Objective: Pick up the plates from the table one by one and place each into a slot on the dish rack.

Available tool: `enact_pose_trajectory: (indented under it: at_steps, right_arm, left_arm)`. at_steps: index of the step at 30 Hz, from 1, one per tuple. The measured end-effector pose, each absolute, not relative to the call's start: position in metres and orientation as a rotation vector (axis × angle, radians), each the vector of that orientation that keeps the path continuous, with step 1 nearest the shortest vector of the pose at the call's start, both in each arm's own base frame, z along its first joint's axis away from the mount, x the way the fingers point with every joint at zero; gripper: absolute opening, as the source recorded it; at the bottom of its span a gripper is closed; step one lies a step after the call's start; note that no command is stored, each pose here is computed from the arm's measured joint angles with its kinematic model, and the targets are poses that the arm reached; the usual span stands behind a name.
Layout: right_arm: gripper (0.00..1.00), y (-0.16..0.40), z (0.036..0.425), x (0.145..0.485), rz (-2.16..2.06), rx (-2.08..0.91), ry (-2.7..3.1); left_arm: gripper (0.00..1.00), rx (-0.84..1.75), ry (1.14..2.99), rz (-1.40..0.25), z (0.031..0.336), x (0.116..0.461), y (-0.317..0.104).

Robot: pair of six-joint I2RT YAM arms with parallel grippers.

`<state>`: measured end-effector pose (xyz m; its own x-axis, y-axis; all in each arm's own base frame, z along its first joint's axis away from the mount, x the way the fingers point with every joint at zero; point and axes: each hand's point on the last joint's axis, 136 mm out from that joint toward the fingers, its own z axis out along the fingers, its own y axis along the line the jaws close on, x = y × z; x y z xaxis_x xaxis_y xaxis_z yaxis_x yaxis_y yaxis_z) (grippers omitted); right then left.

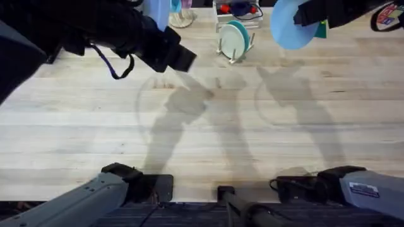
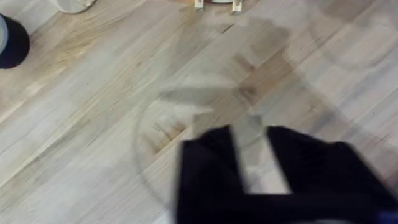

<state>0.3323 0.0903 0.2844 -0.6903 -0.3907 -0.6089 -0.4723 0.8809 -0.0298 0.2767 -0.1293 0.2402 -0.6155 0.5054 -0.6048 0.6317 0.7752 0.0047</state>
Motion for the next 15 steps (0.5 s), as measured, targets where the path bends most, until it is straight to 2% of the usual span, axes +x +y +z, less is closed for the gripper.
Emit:
enact_pose_trajectory:
  at_steps: [3,4,6,15]
  right_arm:
    - [0.028,0.090,0.284,0.332,0.162,-0.635,2.415]
    - [0.028,0.090,0.283,0.332,0.159,-0.642,2.415]
    - [0.028,0.090,0.283,0.332,0.155,-0.656,2.413]
    - [0.028,0.093,0.279,0.349,0.138,-0.691,2.383]
  left_arm:
    - [0.843,0.844,2.369,-0.274,0.240,0.277,-0.129]
    - [0.954,0.841,2.370,-0.275,0.240,0.277,-0.129]
    - [0.991,0.844,2.368,-0.274,0.240,0.277,-0.129]
    - [0.995,0.844,2.369,-0.274,0.240,0.277,-0.129]
